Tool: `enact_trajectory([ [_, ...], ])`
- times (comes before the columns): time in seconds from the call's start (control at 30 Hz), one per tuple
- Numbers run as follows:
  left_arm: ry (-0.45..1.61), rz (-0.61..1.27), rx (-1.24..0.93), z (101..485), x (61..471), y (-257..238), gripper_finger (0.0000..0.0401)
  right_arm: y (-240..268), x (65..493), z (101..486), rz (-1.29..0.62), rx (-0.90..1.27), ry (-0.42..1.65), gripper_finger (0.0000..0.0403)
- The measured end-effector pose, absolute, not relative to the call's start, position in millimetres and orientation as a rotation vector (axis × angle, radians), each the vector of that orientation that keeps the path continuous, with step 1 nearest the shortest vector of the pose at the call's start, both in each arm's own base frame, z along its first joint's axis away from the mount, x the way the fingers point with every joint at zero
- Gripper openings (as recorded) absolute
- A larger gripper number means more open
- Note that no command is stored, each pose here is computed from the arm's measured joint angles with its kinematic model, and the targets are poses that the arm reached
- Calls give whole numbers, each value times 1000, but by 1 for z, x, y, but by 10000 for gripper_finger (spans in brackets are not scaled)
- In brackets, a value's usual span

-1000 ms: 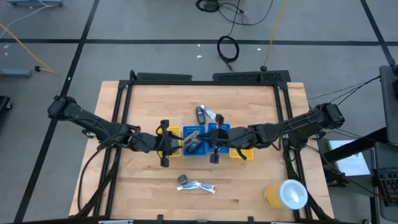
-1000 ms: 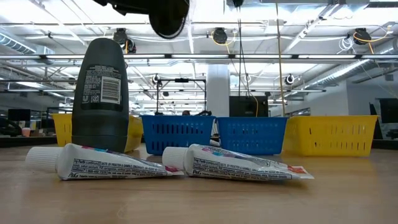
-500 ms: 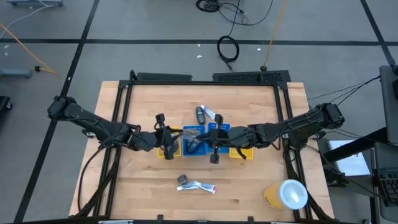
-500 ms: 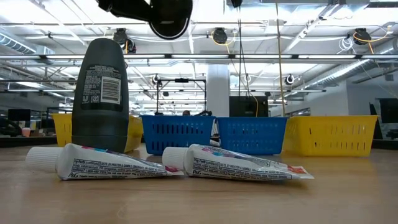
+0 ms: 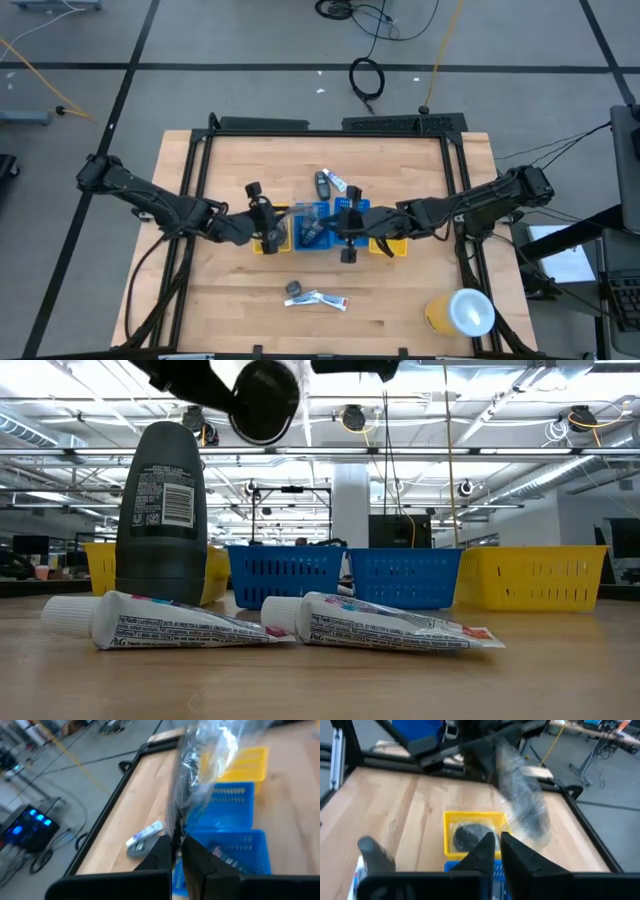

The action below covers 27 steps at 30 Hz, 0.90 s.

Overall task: Pick & Place Travel size toiletries
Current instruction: Put the hairbrush into the left yellow bin

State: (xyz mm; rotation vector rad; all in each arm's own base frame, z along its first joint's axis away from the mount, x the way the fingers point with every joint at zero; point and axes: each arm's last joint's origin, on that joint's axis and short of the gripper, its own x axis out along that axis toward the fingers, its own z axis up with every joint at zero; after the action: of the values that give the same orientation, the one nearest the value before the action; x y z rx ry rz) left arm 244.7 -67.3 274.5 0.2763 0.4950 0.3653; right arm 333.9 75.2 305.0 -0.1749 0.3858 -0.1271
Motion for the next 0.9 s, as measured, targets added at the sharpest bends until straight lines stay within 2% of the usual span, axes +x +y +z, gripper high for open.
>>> enact_trajectory([
  [0.37,744,456,170,252,221,-61,8,71,333,300,-144,-153,443,95],
  [0.7,937,312,186,242,209,-65,11,71,333,300,-143,-156,441,95],
  [0.9,942,309,216,242,208,-65,6,71,333,300,-142,-156,441,96],
])
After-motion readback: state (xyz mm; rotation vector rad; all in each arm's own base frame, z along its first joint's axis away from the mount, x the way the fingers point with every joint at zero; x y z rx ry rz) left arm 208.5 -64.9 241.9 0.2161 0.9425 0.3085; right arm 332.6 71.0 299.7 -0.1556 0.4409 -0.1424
